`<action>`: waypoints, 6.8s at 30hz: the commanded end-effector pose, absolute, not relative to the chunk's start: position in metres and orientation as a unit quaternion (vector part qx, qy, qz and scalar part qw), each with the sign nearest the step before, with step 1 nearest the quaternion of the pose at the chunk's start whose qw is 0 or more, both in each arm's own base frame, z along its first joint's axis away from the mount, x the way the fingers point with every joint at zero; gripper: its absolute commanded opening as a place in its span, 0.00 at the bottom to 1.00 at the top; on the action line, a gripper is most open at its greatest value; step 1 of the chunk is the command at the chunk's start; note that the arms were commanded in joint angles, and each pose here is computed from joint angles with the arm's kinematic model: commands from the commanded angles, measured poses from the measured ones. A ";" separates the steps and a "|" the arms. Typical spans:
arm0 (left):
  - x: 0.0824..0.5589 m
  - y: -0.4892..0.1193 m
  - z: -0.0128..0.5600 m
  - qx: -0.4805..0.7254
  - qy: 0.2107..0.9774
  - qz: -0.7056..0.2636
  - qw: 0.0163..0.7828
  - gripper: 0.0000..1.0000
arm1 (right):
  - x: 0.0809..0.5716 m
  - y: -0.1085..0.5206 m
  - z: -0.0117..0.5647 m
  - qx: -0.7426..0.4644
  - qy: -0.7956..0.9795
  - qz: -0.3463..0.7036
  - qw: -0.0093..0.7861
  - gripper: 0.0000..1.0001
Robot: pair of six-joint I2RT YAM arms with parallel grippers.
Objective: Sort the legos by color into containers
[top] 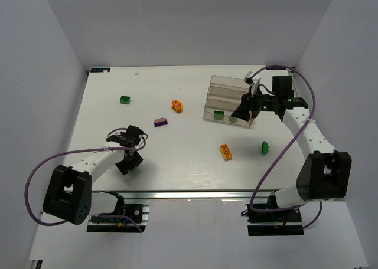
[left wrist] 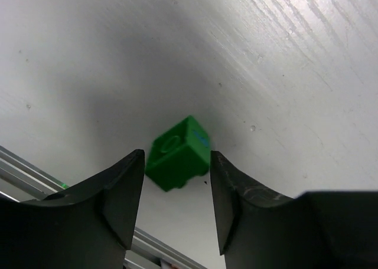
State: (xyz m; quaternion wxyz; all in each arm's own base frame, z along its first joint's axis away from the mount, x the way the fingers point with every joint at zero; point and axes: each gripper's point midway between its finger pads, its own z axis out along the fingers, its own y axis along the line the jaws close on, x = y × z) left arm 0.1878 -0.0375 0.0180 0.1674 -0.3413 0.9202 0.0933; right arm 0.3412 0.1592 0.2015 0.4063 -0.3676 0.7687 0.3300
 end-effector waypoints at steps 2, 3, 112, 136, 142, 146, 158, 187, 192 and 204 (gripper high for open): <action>0.192 -0.043 0.016 -0.333 0.926 0.063 0.163 0.53 | 0.336 0.157 0.215 -0.374 0.753 0.334 0.426 0.55; 0.192 -0.044 0.016 -0.328 0.929 0.059 0.162 0.47 | 0.335 0.156 0.216 -0.372 0.754 0.333 0.427 0.55; 0.384 -0.074 0.182 -0.162 0.911 -0.022 0.380 0.90 | 0.301 0.043 0.085 -0.158 0.948 0.138 0.238 0.00; 0.467 -0.016 0.170 -0.286 0.891 -0.063 0.347 0.91 | 0.461 0.149 0.152 -0.414 0.794 0.154 0.418 0.07; 0.472 -0.003 0.162 -0.316 0.884 -0.064 0.340 0.91 | 0.461 0.159 0.136 -0.430 0.795 0.162 0.397 0.43; 0.482 0.003 0.154 -0.336 0.878 -0.073 0.332 0.91 | 0.457 0.161 0.132 -0.431 0.796 0.164 0.392 0.53; 0.533 0.012 0.131 -0.363 0.871 -0.089 0.317 0.77 | 0.422 0.169 0.191 -0.393 0.772 0.234 0.441 0.43; 0.563 0.037 0.052 -0.474 0.842 -0.025 0.257 0.85 | 0.362 0.154 0.197 -0.353 0.781 0.253 0.448 0.60; 0.569 0.036 0.052 -0.482 0.835 -0.034 0.264 0.75 | 0.356 0.152 0.195 -0.346 0.786 0.254 0.445 0.60; 0.555 0.022 0.050 -0.465 0.847 -0.063 0.249 0.28 | 0.353 0.144 0.196 -0.340 0.790 0.247 0.447 0.60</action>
